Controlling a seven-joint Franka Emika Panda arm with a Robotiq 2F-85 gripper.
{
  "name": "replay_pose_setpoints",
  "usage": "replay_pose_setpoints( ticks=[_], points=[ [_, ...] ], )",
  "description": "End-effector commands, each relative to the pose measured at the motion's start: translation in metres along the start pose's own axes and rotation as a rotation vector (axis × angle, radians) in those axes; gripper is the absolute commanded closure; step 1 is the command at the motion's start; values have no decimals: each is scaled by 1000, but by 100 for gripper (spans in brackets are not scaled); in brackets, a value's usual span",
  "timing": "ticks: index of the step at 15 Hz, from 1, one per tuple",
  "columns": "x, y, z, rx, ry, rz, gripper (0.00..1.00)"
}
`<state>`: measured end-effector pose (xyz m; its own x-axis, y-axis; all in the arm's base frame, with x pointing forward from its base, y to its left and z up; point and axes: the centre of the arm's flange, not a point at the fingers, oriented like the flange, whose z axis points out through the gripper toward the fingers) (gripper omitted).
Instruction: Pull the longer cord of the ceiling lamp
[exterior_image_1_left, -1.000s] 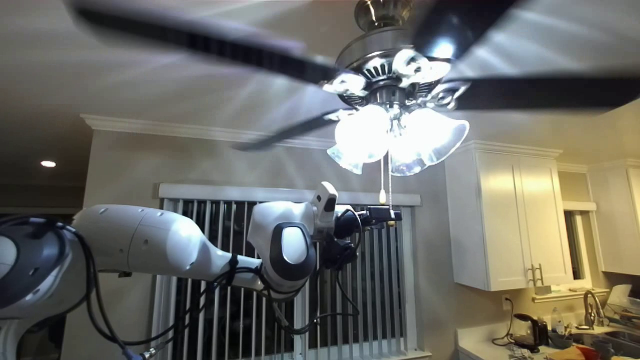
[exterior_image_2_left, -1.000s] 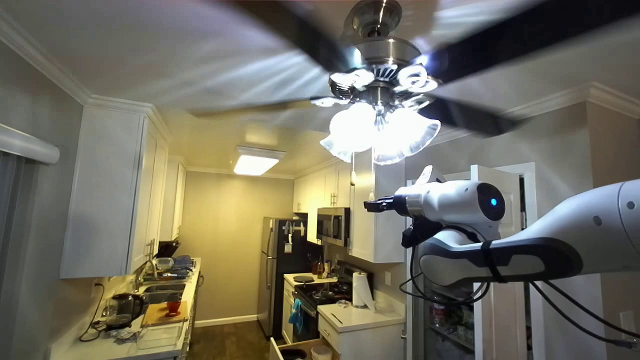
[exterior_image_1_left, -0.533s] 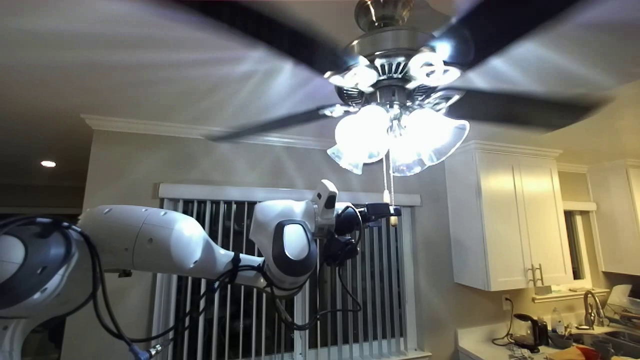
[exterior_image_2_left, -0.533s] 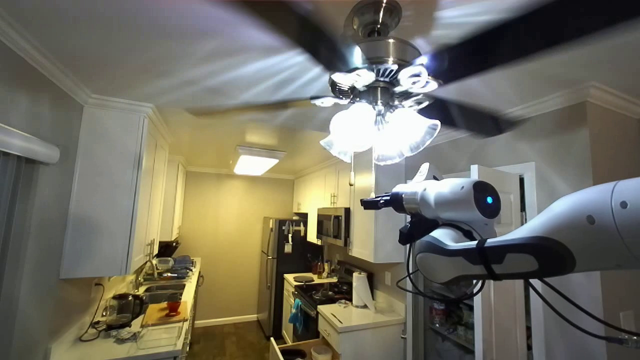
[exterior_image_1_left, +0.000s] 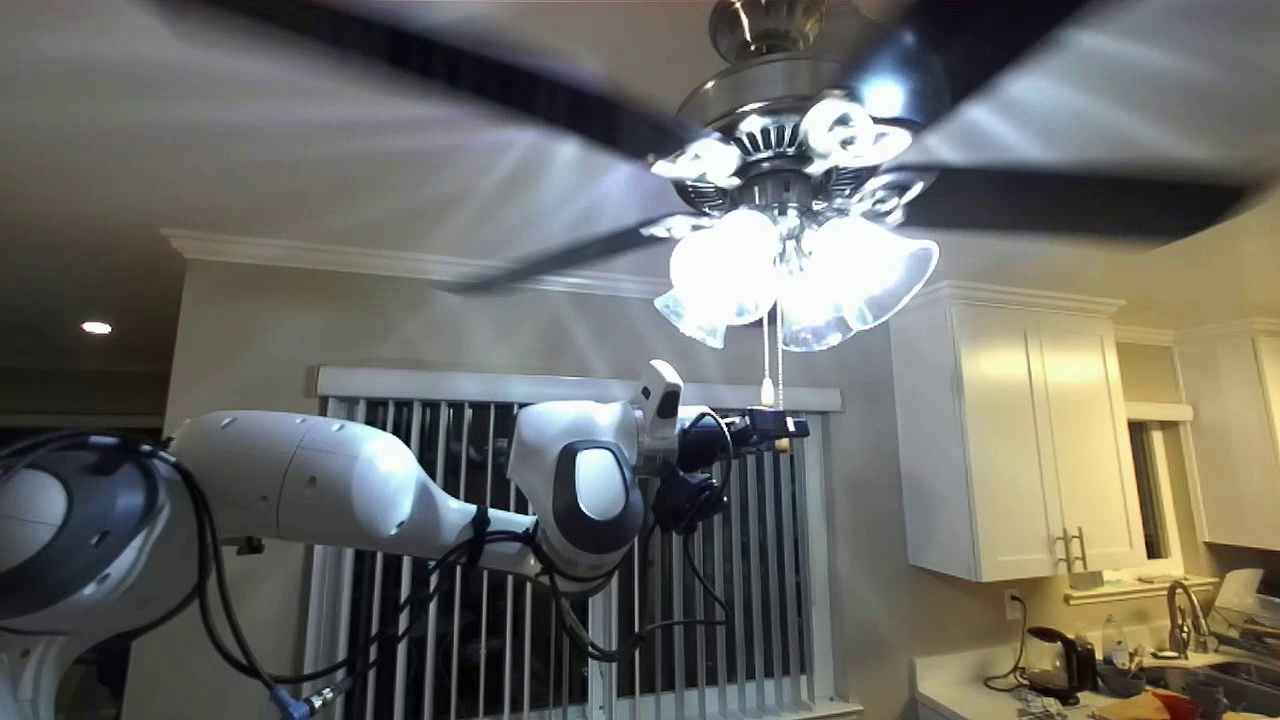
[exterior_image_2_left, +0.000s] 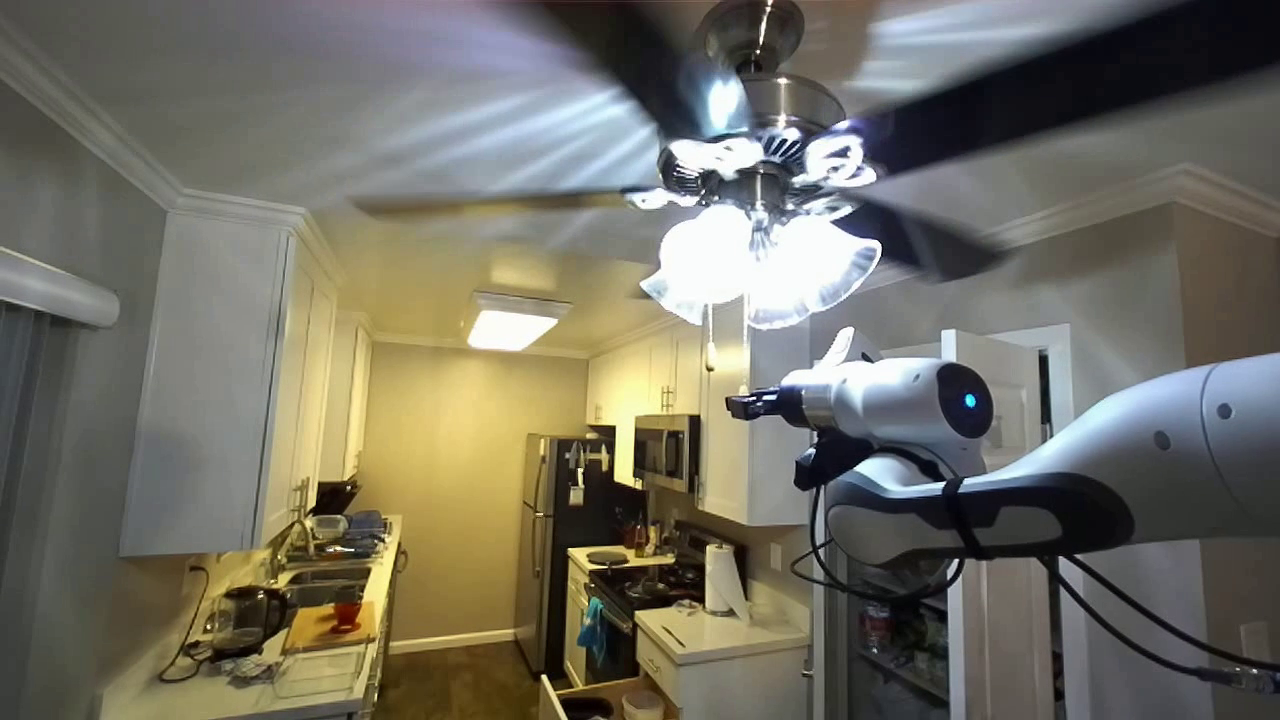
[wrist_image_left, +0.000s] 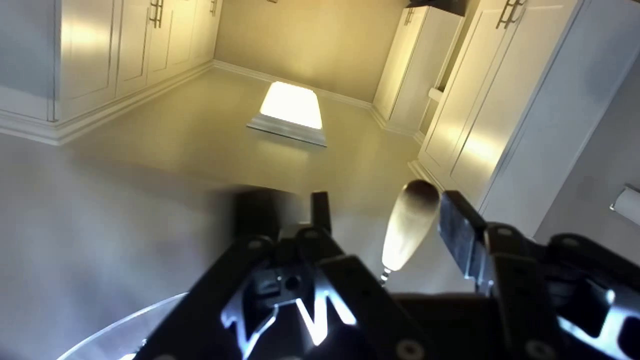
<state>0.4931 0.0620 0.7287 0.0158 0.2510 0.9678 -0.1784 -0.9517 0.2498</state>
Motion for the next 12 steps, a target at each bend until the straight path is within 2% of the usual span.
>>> replay_pose_setpoints(
  ticks=[1, 4, 6, 8, 12],
  points=[
    [4, 1, 11, 11, 3, 4, 72],
    [5, -1, 12, 20, 3, 6, 91],
    [5, -2, 12, 25, 2, 7, 98],
    [5, -1, 13, 26, 2, 10, 93],
    [-1, 3, 16, 22, -14, 13, 92]
  ],
)
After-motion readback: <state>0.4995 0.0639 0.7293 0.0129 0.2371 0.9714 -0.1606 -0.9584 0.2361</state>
